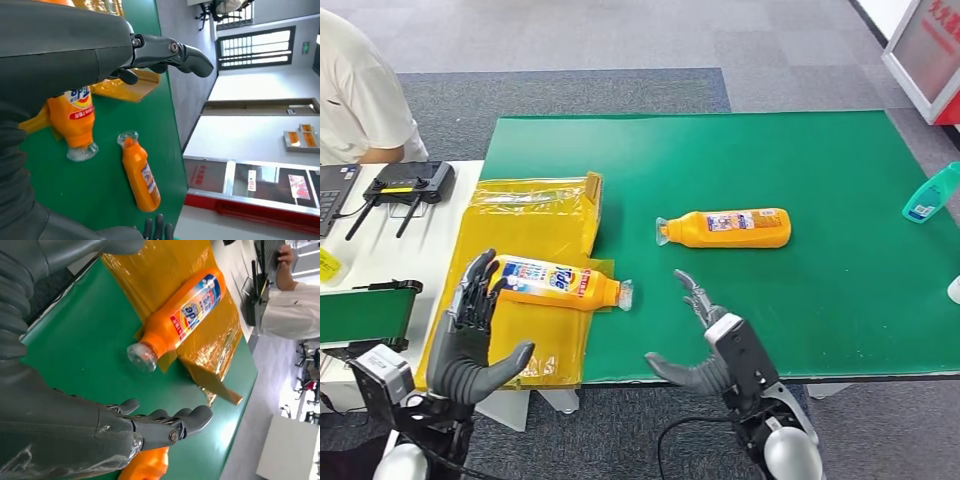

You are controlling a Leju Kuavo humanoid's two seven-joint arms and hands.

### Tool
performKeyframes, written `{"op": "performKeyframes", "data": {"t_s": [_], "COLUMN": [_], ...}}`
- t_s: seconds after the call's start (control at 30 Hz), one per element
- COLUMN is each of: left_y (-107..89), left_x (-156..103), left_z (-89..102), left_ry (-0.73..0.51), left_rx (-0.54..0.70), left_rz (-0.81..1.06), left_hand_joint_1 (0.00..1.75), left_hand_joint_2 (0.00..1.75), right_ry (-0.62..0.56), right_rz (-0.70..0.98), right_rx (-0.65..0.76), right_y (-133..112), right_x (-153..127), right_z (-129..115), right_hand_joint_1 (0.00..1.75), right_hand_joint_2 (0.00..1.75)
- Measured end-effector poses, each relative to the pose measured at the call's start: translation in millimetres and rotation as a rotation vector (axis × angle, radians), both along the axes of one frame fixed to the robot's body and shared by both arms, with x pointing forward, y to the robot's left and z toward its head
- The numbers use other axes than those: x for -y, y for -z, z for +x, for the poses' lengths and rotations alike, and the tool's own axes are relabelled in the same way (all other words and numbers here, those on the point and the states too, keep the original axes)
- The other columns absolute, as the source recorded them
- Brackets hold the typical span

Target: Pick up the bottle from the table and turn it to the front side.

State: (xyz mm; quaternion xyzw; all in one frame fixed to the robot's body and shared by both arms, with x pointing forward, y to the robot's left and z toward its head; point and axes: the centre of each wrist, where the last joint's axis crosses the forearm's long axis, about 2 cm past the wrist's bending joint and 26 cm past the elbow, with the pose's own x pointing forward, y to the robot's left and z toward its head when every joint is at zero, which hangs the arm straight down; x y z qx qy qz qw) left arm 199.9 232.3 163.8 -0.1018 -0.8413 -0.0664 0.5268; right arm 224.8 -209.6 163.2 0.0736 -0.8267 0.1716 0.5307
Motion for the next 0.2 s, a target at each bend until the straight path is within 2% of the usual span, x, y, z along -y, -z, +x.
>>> {"op": "performKeyframes", "data": {"t_s": [0.2], "left_y": [8.9], "left_x": [-18.1], "left_z": [-7.4], "left_ry": [-0.013], "left_rx": [-0.036], "left_rz": [-0.065], "left_hand_joint_1": [0.00], "left_hand_joint_2": [1.75], "right_ry": [0.072], "right_rz": [0.039], "right_rx": [-0.053], "right_y": [0.9], "right_x": [25.0], "right_z": [9.1], "right_hand_joint_1": [0.00], "right_hand_joint_2": [1.75]}}
